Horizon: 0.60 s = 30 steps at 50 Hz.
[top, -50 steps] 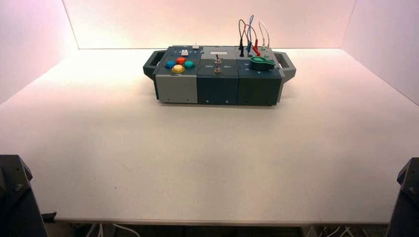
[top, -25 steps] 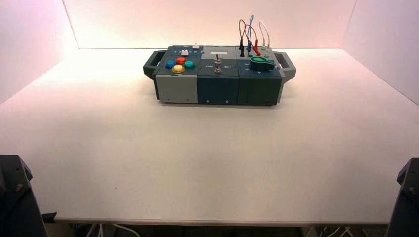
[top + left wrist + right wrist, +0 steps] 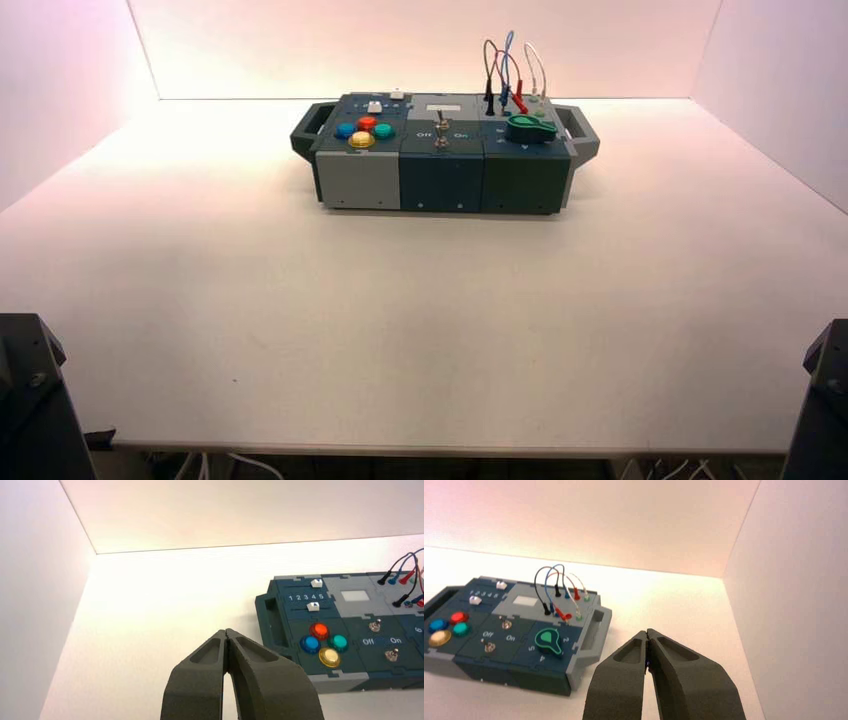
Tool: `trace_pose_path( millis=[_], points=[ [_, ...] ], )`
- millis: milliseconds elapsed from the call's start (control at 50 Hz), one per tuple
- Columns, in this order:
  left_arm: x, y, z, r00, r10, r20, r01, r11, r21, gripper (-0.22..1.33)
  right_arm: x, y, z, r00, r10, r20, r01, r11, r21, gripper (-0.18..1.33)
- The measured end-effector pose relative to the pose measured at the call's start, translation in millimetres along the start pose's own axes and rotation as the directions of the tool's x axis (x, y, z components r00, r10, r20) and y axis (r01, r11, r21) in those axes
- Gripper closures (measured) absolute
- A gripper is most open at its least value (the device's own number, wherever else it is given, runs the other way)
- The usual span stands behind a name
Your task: Return to the home position.
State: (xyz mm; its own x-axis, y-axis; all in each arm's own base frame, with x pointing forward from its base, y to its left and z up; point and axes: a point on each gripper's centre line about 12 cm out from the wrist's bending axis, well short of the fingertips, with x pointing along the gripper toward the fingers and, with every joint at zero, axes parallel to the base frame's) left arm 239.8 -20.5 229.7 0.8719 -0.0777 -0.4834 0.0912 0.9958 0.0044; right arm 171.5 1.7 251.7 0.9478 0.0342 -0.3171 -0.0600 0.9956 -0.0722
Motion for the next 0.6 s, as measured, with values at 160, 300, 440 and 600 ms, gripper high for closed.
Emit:
trace_pose_path(
  millis=[160,300,440,600],
  points=[
    [1.2,0.9,-4.1,1.0,0.004,0.009,-0.004,1.0,0.028,1.28,0.3,1.9,0.5,1.0,0.006,0.022,-0.006,1.0,-0.002,1.28],
    [-5.7,1.5,-6.4,0.996,0.009,0.084,-0.018,0.995,0.103,1.28,0.8,4.7,0.3,0.999,0.018,0.039,-0.017,0.9998,-0.008,1.28],
    [-16.4,1.7,-6.4,0.988,0.012,0.157,-0.031,0.993,0.115,1.28,1.2,4.4,-0.8,0.999,0.013,0.048,-0.012,0.9999,-0.008,1.29],
    [-26.6,2.1,-3.3,0.977,0.016,0.211,-0.038,0.994,0.099,1.28,1.2,4.1,-1.3,0.998,0.009,0.055,-0.008,0.9999,-0.007,1.29]
  ],
)
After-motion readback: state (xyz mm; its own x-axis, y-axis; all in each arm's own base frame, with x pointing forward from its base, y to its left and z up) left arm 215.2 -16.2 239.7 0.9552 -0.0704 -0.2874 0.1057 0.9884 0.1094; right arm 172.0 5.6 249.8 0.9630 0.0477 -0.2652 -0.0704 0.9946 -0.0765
